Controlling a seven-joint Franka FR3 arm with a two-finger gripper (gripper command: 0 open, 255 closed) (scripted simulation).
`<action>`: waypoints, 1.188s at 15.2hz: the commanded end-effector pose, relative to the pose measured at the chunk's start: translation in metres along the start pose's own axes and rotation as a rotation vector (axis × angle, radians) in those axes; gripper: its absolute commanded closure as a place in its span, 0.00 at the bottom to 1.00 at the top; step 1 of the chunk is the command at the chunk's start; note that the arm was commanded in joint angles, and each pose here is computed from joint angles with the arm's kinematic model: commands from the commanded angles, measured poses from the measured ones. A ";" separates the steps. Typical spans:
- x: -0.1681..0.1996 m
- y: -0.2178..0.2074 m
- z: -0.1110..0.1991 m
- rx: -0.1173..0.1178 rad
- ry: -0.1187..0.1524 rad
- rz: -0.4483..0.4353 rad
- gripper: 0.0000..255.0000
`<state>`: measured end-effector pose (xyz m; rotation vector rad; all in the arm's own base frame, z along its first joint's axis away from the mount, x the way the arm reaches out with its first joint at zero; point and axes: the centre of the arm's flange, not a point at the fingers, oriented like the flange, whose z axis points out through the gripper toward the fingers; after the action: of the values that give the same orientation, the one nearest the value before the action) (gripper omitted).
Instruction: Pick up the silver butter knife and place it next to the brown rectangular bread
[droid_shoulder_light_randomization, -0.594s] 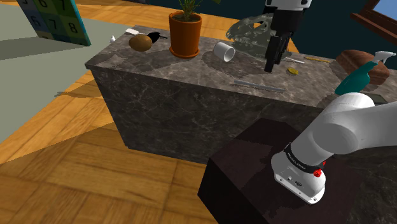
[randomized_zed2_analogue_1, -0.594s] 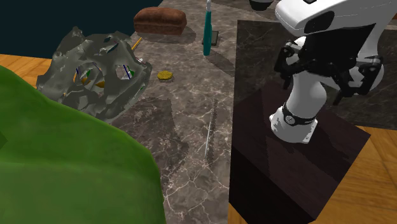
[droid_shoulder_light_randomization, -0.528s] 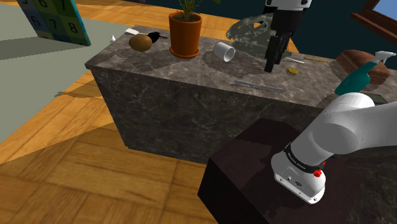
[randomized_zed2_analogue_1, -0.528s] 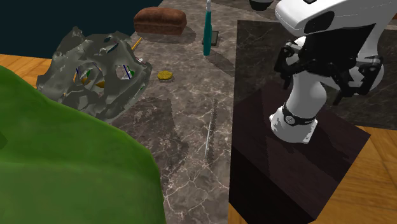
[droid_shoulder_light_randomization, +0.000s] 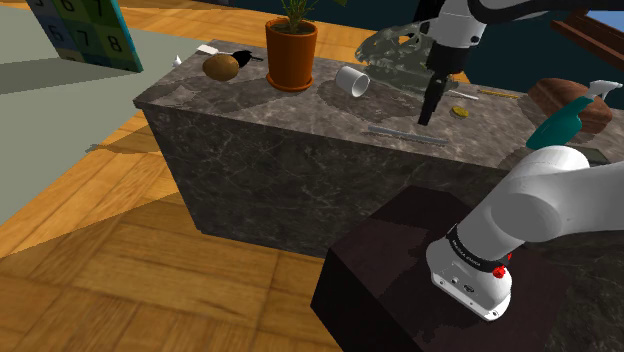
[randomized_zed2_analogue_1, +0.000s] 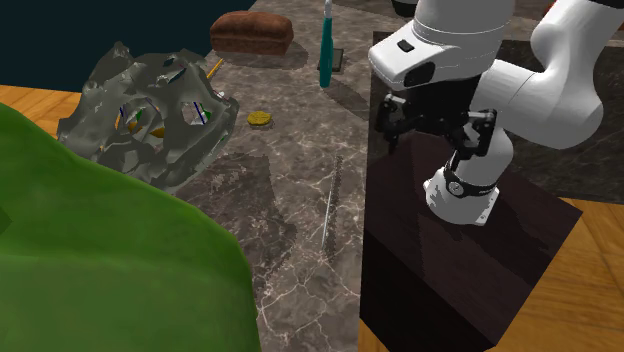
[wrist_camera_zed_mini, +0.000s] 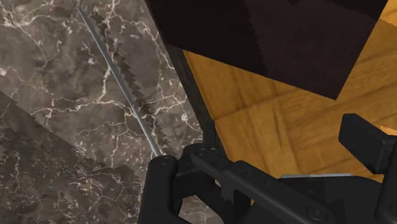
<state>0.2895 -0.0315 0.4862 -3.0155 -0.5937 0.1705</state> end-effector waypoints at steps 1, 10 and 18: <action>0.001 0.021 0.012 -0.017 0.023 -0.053 0.00; 0.015 0.112 0.073 -0.079 0.113 -0.272 0.00; 0.026 0.135 0.112 -0.093 0.134 -0.323 0.00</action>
<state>0.3506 -0.1424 0.3668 -2.9306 -1.0847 -0.0767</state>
